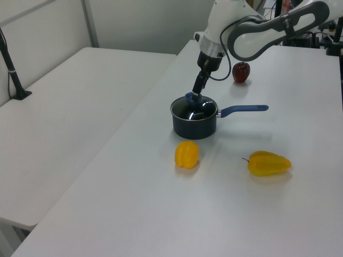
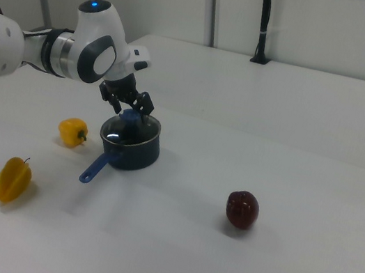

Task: Open lid
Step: 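Close the gripper around the blue knob of the glass lid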

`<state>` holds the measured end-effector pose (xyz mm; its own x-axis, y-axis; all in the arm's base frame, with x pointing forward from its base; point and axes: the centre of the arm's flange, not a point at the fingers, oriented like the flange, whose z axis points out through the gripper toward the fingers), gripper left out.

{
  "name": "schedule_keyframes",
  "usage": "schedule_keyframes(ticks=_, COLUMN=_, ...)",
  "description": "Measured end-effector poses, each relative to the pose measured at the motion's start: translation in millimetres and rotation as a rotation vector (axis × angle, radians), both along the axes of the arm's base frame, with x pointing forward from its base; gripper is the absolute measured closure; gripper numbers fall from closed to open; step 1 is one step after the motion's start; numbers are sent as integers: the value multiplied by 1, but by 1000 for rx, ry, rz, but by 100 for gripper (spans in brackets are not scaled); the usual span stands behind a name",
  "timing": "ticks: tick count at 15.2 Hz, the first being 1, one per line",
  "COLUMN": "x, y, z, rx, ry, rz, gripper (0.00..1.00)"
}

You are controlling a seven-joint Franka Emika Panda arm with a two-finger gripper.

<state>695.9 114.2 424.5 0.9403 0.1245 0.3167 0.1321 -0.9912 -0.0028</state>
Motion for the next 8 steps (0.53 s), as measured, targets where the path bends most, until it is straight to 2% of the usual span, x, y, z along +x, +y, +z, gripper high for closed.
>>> schedule_keyframes(ticks=5, x=2, y=1, z=6, rx=2, ry=-12, rz=7, gripper=0)
schedule_keyframes(ticks=8, x=2, y=1, z=6, rx=-11, ry=-13, rz=46, gripper=0)
